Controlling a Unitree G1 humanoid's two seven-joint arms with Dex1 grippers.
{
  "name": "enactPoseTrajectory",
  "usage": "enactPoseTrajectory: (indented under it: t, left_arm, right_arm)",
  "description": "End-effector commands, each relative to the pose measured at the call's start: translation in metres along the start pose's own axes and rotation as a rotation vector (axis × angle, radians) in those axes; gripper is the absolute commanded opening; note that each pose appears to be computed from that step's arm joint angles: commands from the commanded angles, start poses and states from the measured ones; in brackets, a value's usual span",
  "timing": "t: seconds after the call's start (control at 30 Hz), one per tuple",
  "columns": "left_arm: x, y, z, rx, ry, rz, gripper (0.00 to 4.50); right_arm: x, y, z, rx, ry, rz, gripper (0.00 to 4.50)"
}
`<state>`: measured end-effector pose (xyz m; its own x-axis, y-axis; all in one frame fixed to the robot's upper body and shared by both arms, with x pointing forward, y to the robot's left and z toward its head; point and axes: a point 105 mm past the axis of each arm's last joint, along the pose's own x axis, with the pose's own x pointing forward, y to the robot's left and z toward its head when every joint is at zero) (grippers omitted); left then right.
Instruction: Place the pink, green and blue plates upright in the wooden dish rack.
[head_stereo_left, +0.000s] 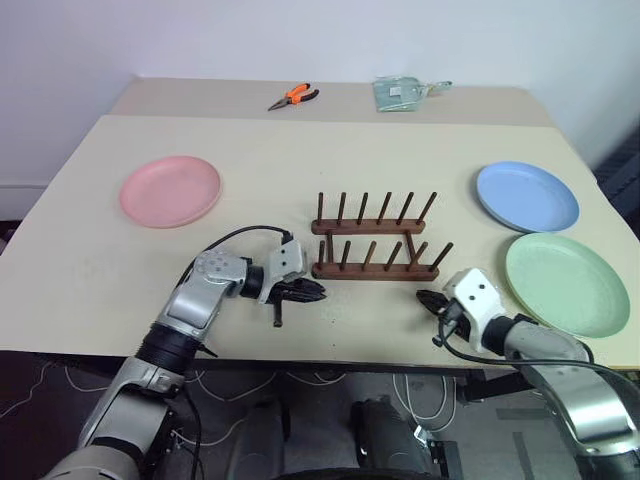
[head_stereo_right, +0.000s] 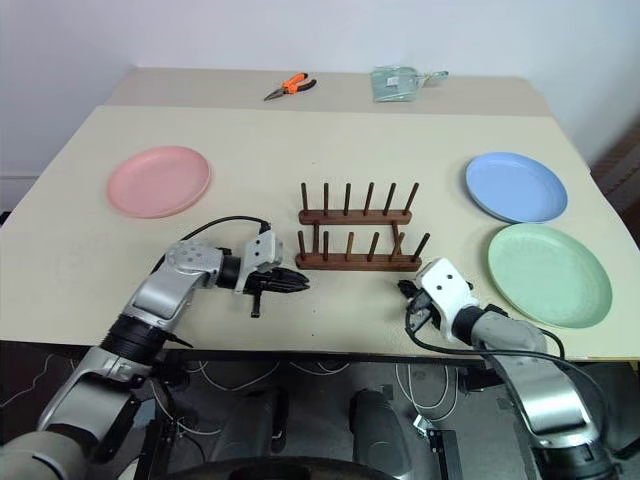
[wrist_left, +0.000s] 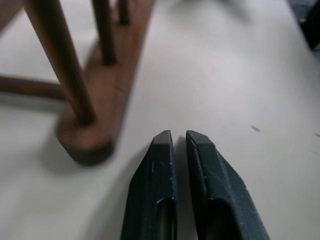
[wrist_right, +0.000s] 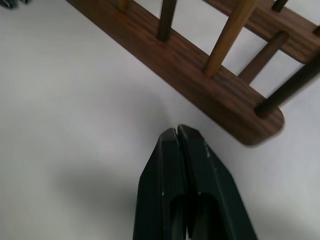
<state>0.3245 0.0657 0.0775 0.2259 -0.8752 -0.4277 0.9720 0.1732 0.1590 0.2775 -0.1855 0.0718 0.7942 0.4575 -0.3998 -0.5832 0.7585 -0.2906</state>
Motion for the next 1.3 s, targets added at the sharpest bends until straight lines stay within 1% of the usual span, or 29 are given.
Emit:
enactPoseTrajectory:
  t: [0.03,0.13,0.2,0.33,0.43,0.47,0.53,0.57,0.6,0.63,0.67,0.73,0.77,0.8,0.87,0.93,1.0,1.03,1.1,1.17,1.2,1.27,1.3]
  left_arm:
    - [0.007,0.027,-0.014,0.023,0.067,0.179,0.32]
    - [0.015,0.044,-0.013,-0.011,0.058,0.264,0.32]
    - [0.019,0.050,-0.012,-0.026,0.048,0.279,0.32]
    - [0.021,0.057,-0.011,-0.029,0.037,0.309,0.32]
    - [0.018,0.062,-0.013,-0.020,0.041,0.331,0.32]
    - [0.013,0.064,-0.012,-0.015,0.033,0.339,0.31]
    - [0.001,0.068,-0.009,-0.028,0.010,0.355,0.81]
    - [-0.008,0.067,-0.004,-0.041,-0.027,0.341,1.17]
    - [-0.016,0.064,0.002,-0.052,-0.068,0.324,1.49]
    - [-0.029,0.062,0.009,-0.084,-0.118,0.310,2.09]
    - [-0.039,0.061,0.014,-0.106,-0.157,0.303,2.58]
    - [-0.068,0.068,0.022,-0.124,-0.220,0.371,3.55]
    - [-0.076,0.071,0.023,-0.126,-0.234,0.401,3.55]
    - [-0.090,0.080,0.024,-0.146,-0.248,0.475,3.55]
    - [-0.142,0.117,0.018,-0.181,-0.273,0.809,3.55]
    - [-0.193,0.143,0.003,-0.284,-0.290,1.132,3.55]
    - [-0.233,0.153,-0.015,-0.389,-0.273,1.378,4.12]
    - [-0.248,0.154,-0.023,-0.427,-0.262,1.472,4.46]
    - [-0.266,0.154,-0.032,-0.489,-0.251,1.598,4.50]
    - [-0.286,0.147,-0.050,-0.628,-0.264,1.756,4.50]
    - [-0.287,0.145,-0.056,-0.718,-0.305,1.775,4.50]
    - [-0.280,0.141,-0.068,-0.841,-0.314,1.766,4.50]
    - [-0.273,0.139,-0.075,-0.932,-0.332,1.741,4.50]
  right_arm:
    - [0.017,-0.019,-0.002,-0.034,0.016,-0.108,0.01]
    - [0.037,-0.037,0.003,-0.045,0.008,-0.176,0.01]
    - [0.045,-0.045,0.006,-0.057,0.001,-0.196,0.01]
    - [0.054,-0.056,0.013,-0.058,-0.019,-0.213,0.01]
    - [0.052,-0.054,0.019,-0.036,-0.042,-0.176,0.01]
    - [0.049,-0.050,0.022,-0.023,-0.058,-0.150,0.25]
    - [0.042,-0.043,0.029,-0.017,-0.089,-0.107,0.72]
    - [0.037,-0.038,0.036,-0.026,-0.113,-0.081,1.28]
    - [0.032,-0.033,0.041,-0.035,-0.134,-0.056,1.61]
    - [0.027,-0.027,0.048,-0.045,-0.157,-0.030,2.20]
    - [0.023,-0.023,0.052,-0.054,-0.170,-0.014,2.78]
    - [0.016,-0.017,0.057,-0.067,-0.183,0.002,3.67]
    - [0.014,-0.015,0.058,-0.069,-0.182,0.005,3.67]
    - [0.013,-0.014,0.058,-0.075,-0.180,0.008,3.67]
    - [0.012,-0.011,0.055,-0.081,-0.170,0.011,3.67]
    - [0.013,-0.009,0.052,-0.084,-0.160,0.009,3.67]
    - [0.015,-0.006,0.049,-0.071,-0.148,0.028,3.70]
    - [0.016,-0.006,0.049,-0.069,-0.146,0.035,3.95]
    - [0.017,-0.004,0.048,-0.051,-0.146,0.050,4.48]
    - [0.018,-0.002,0.048,-0.067,-0.140,0.066,4.48]
    - [0.020,-0.003,0.048,-0.079,-0.138,0.058,4.48]
    - [0.023,-0.005,0.048,-0.093,-0.134,0.048,4.48]
    - [0.024,-0.005,0.048,-0.101,-0.134,0.048,4.48]
